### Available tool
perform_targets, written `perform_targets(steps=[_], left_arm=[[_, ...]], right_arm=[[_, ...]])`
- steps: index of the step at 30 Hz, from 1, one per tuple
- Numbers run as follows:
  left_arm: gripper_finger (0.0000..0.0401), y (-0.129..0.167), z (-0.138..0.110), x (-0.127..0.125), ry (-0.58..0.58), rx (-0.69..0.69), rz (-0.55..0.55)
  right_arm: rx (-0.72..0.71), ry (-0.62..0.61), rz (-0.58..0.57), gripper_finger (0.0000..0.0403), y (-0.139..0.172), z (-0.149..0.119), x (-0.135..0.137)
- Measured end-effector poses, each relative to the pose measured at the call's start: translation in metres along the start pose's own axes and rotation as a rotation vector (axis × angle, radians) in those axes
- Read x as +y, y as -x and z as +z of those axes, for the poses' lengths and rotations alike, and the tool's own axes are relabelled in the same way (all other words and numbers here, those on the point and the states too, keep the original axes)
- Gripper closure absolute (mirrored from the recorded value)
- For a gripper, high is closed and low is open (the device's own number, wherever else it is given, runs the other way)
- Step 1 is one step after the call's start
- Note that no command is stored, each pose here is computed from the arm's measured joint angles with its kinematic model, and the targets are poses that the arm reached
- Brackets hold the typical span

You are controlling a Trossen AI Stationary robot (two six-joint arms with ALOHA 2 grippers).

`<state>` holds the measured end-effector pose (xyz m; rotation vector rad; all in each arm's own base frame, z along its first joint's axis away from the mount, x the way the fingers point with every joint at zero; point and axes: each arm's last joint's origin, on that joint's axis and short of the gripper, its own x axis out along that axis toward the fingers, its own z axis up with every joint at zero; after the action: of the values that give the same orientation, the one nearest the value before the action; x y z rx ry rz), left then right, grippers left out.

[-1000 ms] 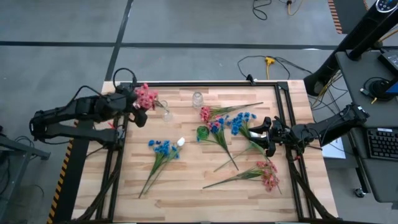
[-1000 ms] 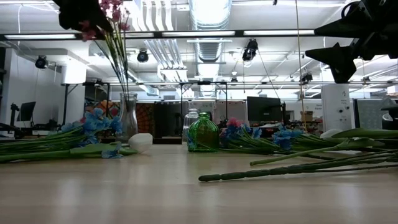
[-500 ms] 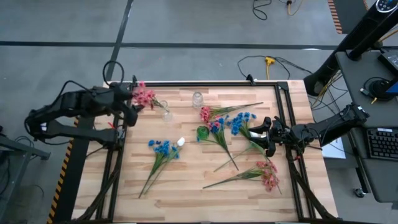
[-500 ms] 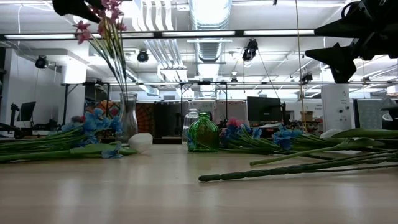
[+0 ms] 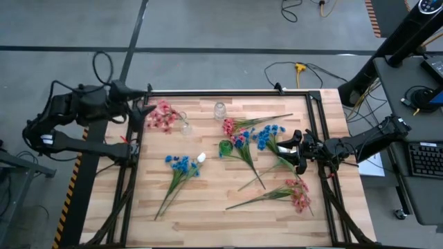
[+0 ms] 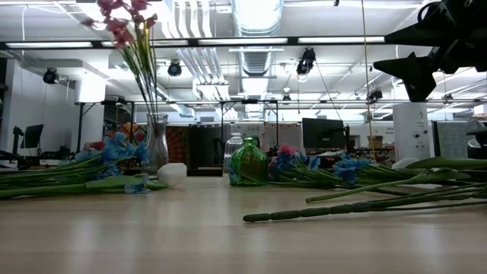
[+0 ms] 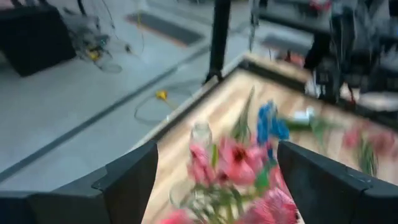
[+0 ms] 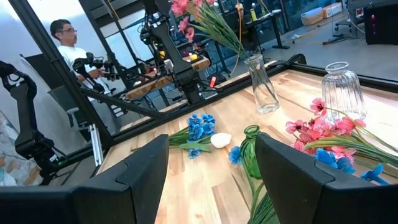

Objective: Sort flowers into vase by color
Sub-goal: Put the right white tulip flower into the green vase

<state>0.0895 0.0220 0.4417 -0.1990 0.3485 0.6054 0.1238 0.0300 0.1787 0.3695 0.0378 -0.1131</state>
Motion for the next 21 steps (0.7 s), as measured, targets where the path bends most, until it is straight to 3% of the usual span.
perform_targets(steps=[3,12,18,21], left_arm=[[0.0093,-0.004,0.006,-0.004,0.039,-0.078,-0.025],[0.0097,-0.029,0.023,-0.025,-0.024,-0.246,-0.071],[0.0097,-0.052,0.018,-0.035,-0.099,-0.199,0.115],[0.0097,-0.063,0.013,-0.039,-0.110,-0.166,0.137]], right_arm=[[0.000,0.001,0.000,0.0172,0.000,0.000,0.000],[0.000,0.011,0.000,0.0172,0.000,0.000,0.000],[-0.003,0.011,-0.005,0.0172,0.000,0.000,0.000],[-0.004,0.012,-0.009,0.0172,0.000,0.000,0.000]])
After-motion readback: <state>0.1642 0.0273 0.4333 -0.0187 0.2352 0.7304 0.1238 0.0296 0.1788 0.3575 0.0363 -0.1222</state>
